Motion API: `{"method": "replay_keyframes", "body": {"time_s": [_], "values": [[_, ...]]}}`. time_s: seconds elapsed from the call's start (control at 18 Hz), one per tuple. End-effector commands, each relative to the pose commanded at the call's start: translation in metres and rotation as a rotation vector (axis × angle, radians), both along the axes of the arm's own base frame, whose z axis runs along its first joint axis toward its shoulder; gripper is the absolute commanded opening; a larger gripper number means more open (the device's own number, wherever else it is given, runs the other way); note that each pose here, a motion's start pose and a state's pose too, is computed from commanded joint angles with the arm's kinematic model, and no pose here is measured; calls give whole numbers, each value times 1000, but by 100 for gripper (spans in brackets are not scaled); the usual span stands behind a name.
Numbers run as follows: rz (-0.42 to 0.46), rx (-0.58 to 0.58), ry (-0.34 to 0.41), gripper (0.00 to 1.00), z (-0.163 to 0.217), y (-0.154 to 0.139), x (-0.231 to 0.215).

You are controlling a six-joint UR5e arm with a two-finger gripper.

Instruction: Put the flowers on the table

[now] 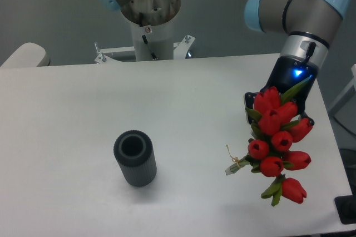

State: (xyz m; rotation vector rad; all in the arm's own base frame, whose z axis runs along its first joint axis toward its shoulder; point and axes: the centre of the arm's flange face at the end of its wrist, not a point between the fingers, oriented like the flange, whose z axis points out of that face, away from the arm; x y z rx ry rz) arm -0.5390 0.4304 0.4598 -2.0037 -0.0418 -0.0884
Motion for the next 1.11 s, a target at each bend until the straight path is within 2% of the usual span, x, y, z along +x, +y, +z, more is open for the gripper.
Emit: {"method": "replay_keyframes", "body": {"time_s": [0.44,0.72,1.11], "values": [[-1,-2,9,26,1,-2,1],[32,-43,35,26,6,-6,2],[167,-270,128,26,0,-27,25]]}}
